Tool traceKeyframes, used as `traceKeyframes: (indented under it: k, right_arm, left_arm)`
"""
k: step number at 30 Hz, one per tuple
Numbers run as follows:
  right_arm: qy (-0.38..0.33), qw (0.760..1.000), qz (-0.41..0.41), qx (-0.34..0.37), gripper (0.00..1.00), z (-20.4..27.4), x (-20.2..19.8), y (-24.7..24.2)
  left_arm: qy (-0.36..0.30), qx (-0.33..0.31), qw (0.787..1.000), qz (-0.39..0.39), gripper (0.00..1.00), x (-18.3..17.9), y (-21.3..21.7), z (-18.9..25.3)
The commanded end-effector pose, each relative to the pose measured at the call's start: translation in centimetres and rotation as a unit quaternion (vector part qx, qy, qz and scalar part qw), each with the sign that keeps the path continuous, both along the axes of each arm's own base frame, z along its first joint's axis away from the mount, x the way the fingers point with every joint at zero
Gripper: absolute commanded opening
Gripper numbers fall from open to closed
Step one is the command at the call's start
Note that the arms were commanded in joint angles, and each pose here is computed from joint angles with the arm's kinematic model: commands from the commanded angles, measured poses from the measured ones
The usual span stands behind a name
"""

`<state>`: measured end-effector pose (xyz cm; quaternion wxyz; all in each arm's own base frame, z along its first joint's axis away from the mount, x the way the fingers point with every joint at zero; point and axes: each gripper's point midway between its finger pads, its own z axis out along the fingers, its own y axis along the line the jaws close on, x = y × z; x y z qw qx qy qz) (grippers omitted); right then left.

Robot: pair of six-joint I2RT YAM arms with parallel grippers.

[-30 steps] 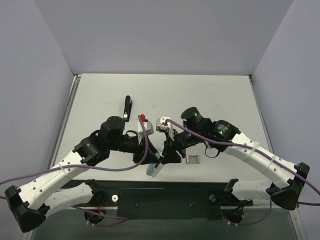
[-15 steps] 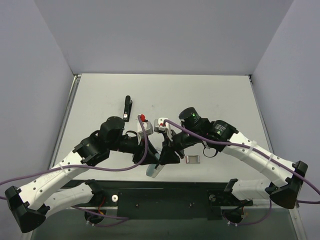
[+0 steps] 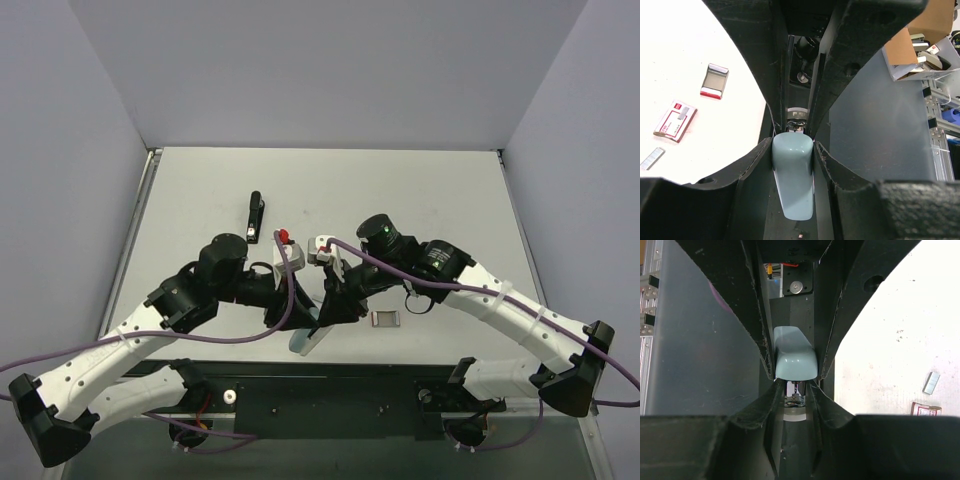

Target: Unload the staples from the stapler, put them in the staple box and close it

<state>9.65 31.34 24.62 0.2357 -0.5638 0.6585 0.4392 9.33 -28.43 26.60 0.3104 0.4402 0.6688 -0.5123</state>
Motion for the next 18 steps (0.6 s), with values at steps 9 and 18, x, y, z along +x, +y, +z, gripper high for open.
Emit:
traceKeyframes:
  k: [9, 18]
  right_arm:
    - [0.014, 0.999, -0.003, 0.036, 0.0, -1.2, -1.9, -0.6]
    - [0.061, 0.996, -0.059, 0.04, 0.0, -5.3, -2.7, -1.8]
  left_arm:
    - [-0.044, -0.064, 0.997, -0.003, 0.0, 0.3, 0.0, 3.3]
    - [-0.045, -0.065, 0.997, 0.004, 0.0, 0.5, 0.0, 3.3]
